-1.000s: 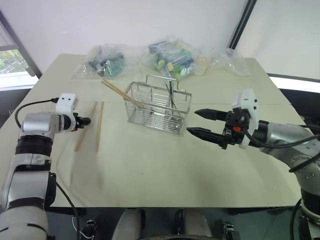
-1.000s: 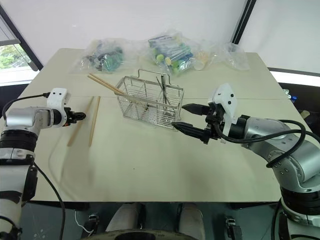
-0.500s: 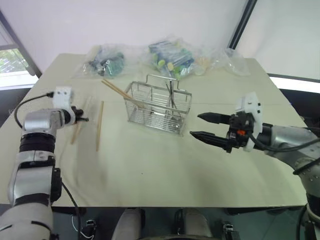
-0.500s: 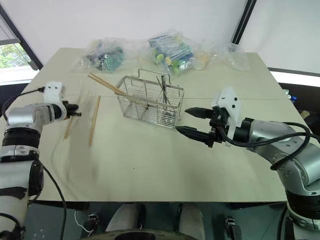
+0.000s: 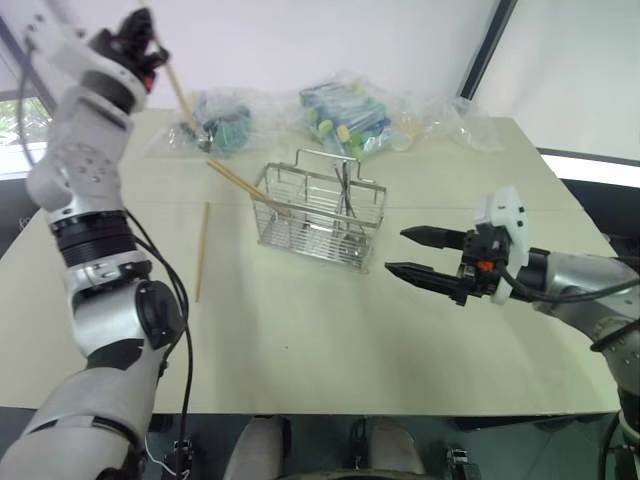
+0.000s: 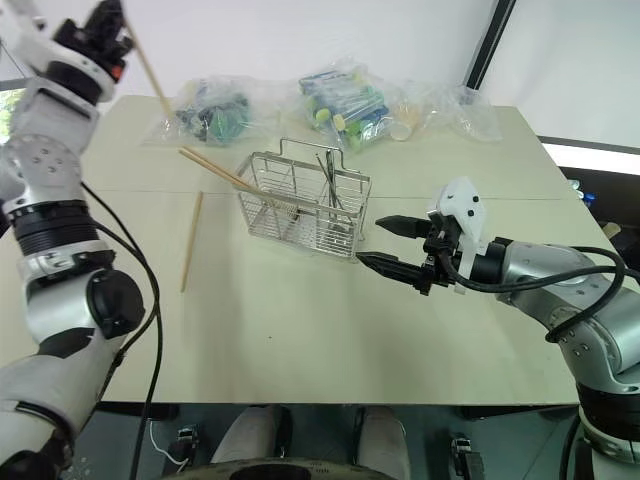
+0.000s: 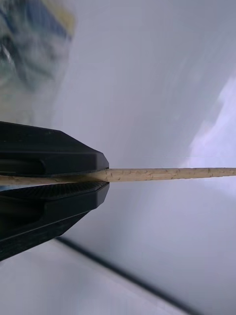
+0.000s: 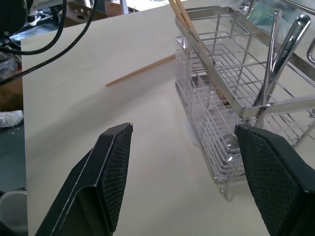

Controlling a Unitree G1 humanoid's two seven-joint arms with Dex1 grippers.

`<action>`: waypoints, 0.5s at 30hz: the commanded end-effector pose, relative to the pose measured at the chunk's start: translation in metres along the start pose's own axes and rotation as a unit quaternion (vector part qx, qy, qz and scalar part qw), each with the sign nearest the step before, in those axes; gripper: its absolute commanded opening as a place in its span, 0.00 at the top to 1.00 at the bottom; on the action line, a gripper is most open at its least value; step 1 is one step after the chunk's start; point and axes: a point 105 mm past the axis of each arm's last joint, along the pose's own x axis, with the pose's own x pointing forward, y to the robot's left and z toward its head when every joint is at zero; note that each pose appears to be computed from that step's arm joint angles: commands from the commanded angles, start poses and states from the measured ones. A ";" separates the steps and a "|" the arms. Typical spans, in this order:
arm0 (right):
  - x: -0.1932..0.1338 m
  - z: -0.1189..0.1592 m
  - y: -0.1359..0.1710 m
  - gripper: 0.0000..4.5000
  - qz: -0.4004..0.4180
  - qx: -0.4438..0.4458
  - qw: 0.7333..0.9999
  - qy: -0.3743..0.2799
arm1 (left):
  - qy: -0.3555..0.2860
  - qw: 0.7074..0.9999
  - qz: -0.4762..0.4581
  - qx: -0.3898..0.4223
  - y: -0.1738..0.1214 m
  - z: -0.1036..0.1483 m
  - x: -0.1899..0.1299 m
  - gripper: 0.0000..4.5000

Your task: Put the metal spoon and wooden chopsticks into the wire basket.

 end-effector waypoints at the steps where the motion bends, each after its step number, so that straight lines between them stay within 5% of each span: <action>1: -0.003 0.010 0.001 0.24 -0.011 -0.018 1.000 -0.022 | 0.001 0.998 -0.062 0.004 -0.030 -0.002 0.005 0.99; 15: -0.010 0.010 -0.002 0.24 -0.054 -0.014 0.998 -0.032 | 0.053 0.992 -0.109 -0.019 -0.057 -0.051 0.007 0.99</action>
